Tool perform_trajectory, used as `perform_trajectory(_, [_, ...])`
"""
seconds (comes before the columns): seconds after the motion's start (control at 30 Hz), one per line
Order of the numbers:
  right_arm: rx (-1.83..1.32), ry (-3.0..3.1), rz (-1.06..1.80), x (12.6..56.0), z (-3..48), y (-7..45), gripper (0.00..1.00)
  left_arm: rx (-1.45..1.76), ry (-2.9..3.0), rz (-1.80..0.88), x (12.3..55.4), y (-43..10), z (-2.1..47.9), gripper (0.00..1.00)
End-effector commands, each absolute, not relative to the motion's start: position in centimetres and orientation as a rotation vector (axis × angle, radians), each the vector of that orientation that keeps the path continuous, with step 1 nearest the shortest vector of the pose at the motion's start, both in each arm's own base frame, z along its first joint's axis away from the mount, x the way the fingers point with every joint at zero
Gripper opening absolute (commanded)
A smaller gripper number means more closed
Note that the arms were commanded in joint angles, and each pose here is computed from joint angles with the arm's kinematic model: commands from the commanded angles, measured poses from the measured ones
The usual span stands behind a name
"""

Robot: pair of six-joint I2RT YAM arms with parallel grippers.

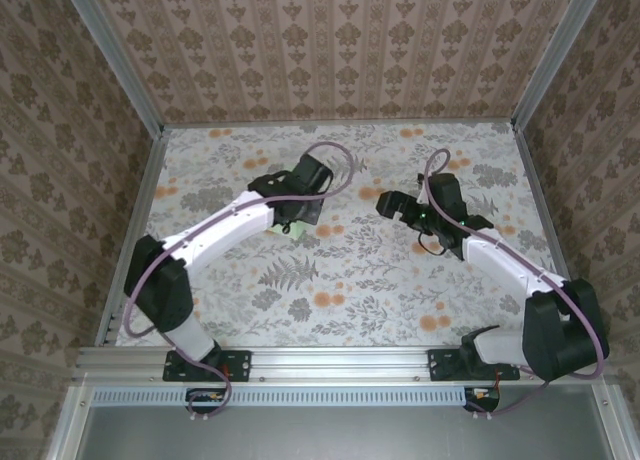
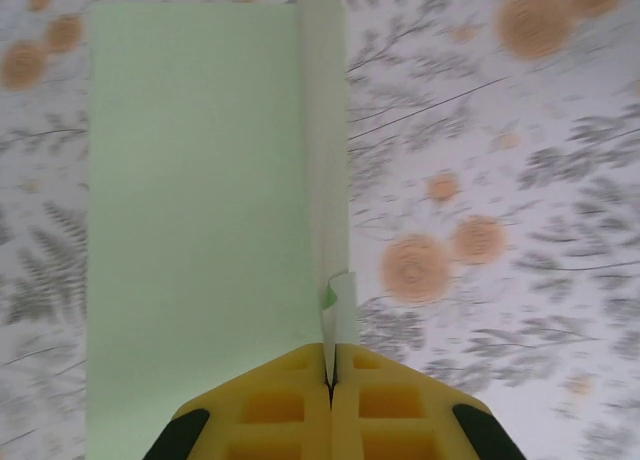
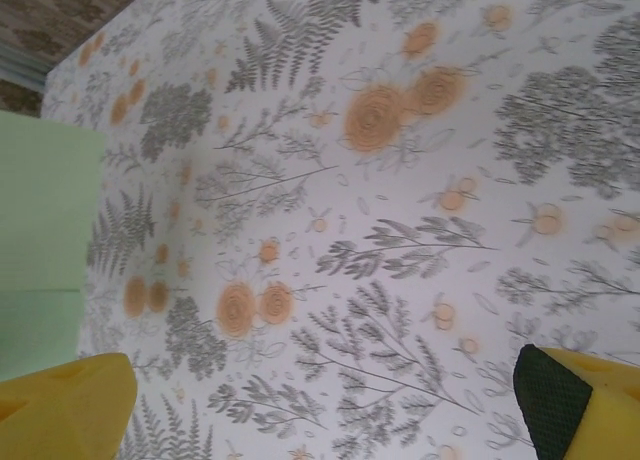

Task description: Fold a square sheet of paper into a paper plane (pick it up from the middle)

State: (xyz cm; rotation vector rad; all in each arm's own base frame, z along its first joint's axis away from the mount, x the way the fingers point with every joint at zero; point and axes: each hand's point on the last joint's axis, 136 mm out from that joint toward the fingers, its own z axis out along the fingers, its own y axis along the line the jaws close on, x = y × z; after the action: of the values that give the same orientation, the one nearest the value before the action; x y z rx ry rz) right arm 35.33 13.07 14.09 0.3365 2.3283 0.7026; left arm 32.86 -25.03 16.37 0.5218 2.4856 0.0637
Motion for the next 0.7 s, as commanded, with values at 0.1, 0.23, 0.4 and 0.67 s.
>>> perform_trajectory(0.1, [0.504, 2.288, 0.556, 34.3, 14.0, 9.0, 1.0, 0.604, 2.497, 0.582, 33.9, -22.8, 12.7, 0.03])
perform_trajectory(0.23, [0.567, 2.301, 0.506, 33.3, 12.9, 7.6, 1.0, 0.634, 2.556, 0.605, 33.8, -24.7, 9.1, 0.04])
perform_trajectory(0.4, [0.589, 2.309, 0.481, 33.2, 12.5, 6.7, 1.0, 0.651, 2.639, 0.5, 33.0, -27.6, 6.0, 0.08])
perform_trajectory(0.67, [0.608, 2.323, 0.46, 33.0, 12.0, 6.0, 1.0, 0.61, 2.74, 0.309, 32.3, -29.7, 4.5, 0.18])
